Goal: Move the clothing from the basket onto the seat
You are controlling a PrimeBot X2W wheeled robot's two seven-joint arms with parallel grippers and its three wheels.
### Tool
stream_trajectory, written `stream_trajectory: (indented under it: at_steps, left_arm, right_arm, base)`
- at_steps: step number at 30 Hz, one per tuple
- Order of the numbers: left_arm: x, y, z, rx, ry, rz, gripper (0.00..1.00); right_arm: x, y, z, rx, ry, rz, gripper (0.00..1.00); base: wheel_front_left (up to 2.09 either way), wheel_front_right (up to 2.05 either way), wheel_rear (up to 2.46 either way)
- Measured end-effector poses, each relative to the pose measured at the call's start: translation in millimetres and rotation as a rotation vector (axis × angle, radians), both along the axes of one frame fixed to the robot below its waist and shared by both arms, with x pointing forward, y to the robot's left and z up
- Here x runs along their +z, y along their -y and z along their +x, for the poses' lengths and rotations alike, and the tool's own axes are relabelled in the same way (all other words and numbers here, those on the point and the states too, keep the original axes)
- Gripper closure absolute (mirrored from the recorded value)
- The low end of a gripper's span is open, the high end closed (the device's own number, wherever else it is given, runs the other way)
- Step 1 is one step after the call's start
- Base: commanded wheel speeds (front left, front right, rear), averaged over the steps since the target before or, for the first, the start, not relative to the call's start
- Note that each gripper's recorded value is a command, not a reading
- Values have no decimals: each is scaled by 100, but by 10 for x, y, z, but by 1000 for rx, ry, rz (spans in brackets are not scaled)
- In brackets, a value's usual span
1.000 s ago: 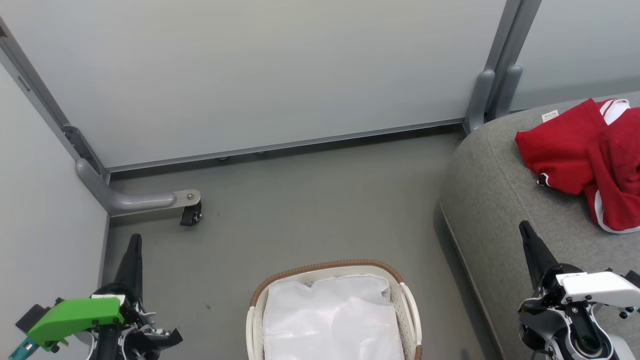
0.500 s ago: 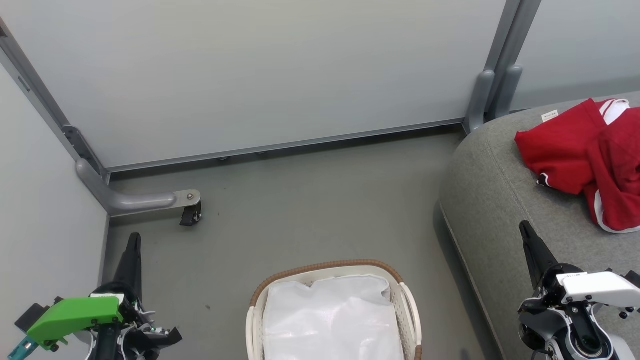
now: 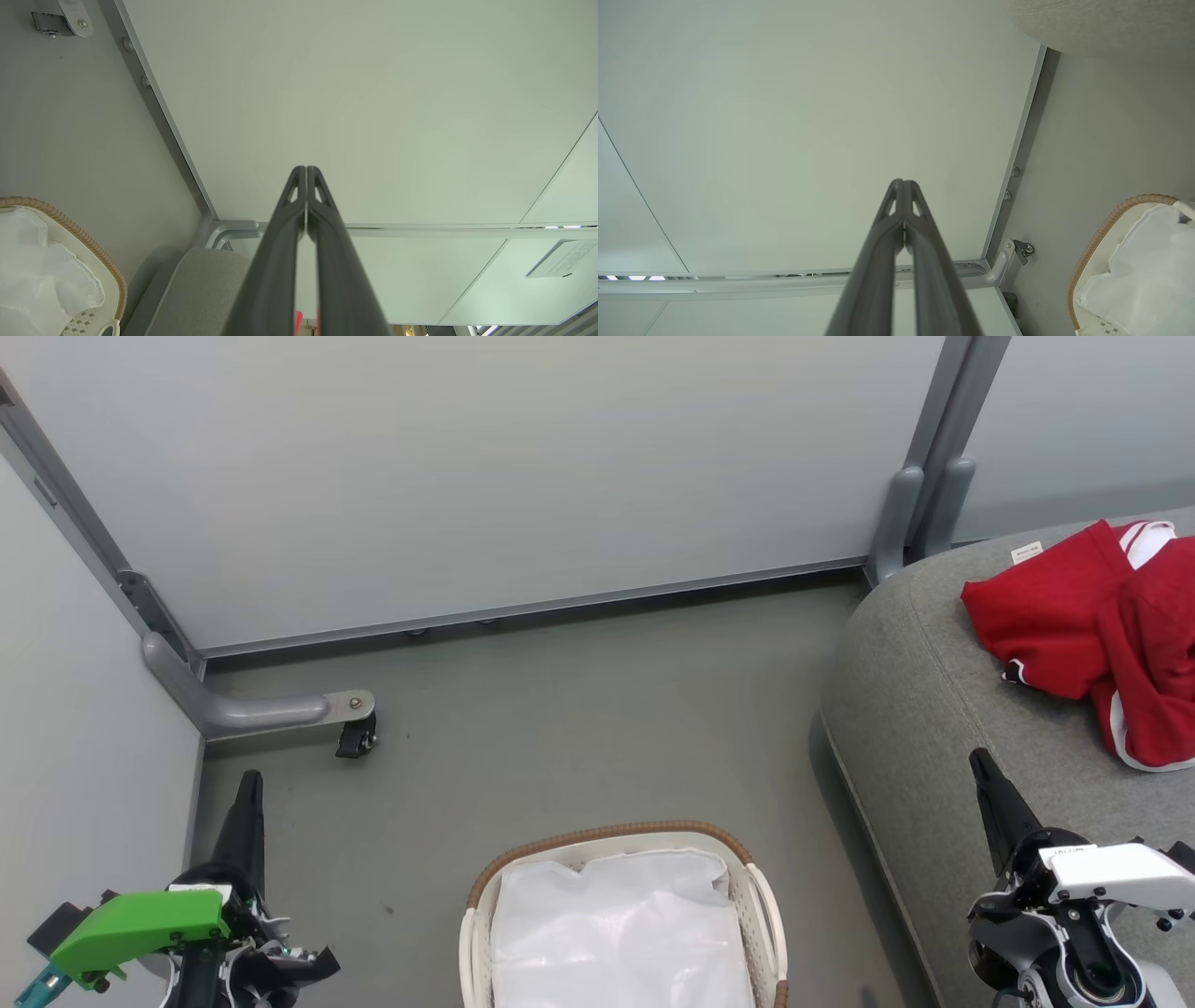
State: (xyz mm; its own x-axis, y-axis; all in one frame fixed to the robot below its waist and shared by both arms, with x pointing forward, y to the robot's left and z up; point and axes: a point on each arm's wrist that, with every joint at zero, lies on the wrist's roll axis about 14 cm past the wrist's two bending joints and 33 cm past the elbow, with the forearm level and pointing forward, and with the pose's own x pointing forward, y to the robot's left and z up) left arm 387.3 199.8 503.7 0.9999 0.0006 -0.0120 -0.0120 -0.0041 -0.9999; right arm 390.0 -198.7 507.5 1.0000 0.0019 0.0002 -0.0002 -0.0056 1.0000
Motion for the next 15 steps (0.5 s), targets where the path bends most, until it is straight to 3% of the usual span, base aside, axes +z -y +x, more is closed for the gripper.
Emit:
stream_trajectory:
  at_steps: [15]
  left_arm:
    - [0, -1, 0, 0, 0, 0, 100]
  right_arm:
    - [0, 0, 0, 0, 0, 0, 100]
  base:
    - [0, 0, 0]
